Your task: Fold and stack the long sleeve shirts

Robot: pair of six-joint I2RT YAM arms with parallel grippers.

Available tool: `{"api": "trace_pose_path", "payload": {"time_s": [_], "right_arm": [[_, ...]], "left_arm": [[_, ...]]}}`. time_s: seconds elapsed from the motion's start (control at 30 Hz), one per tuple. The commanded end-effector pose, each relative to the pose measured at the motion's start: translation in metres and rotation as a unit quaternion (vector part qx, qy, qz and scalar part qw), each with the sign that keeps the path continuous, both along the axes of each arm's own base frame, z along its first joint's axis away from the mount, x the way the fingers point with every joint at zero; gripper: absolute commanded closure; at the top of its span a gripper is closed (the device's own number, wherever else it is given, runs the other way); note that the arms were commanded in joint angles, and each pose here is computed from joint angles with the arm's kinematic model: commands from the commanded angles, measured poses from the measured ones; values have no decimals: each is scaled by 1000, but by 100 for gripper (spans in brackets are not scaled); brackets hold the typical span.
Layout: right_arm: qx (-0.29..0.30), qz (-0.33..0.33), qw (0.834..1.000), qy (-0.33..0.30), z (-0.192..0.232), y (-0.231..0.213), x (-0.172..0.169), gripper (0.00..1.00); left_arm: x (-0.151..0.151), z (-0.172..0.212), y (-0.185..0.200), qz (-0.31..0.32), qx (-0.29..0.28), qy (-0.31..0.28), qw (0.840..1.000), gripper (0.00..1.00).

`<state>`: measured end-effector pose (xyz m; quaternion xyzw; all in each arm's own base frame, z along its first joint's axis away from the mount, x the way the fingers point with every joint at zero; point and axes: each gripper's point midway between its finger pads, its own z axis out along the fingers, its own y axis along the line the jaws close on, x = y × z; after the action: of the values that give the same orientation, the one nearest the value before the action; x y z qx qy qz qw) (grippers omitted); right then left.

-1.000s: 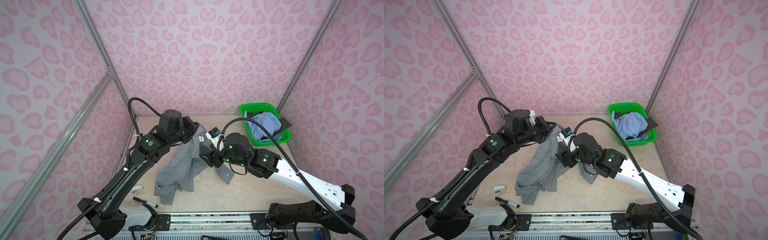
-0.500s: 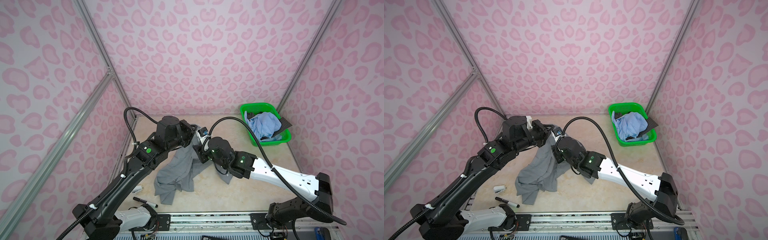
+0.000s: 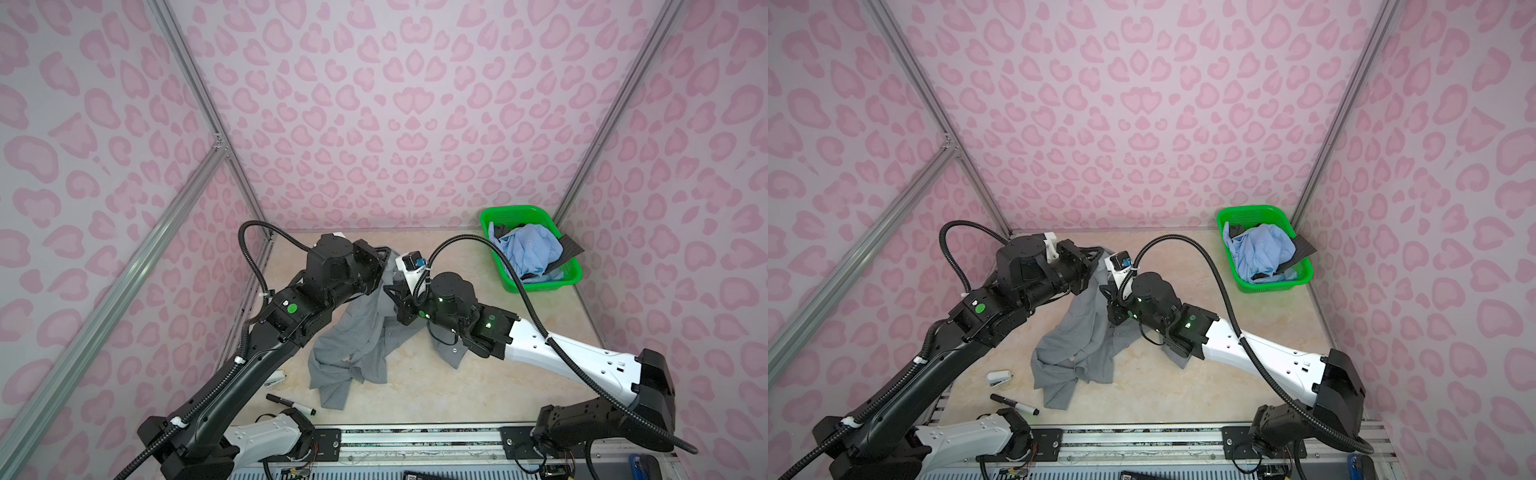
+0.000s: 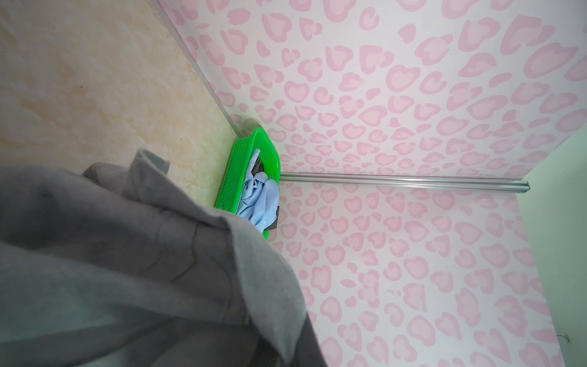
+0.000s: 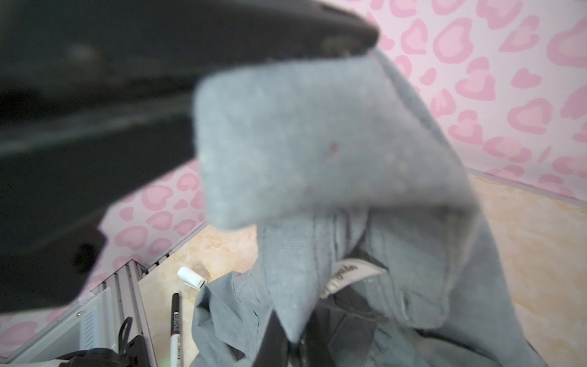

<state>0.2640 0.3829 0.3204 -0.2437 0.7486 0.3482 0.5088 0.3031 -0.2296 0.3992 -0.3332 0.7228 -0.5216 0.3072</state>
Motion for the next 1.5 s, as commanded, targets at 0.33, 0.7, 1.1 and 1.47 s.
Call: {"api": "trace_pose_path", "payload": {"time_s": [0.33, 0.7, 1.1, 1.47], "right_arm": [[126, -2, 991, 35, 50, -76, 5, 100], [207, -48, 973, 93, 92, -199, 26, 100], [347, -2, 930, 121, 116, -244, 25, 100], [386, 79, 916, 72, 205, -227, 1, 100]], "left_arm": [[-10, 54, 85, 69, 131, -133, 980, 2], [-27, -100, 113, -3, 316, -83, 945, 2], [-42, -198, 50, -172, 219, -43, 960, 2], [-74, -209, 1, -280, 183, -112, 936, 2]]}}
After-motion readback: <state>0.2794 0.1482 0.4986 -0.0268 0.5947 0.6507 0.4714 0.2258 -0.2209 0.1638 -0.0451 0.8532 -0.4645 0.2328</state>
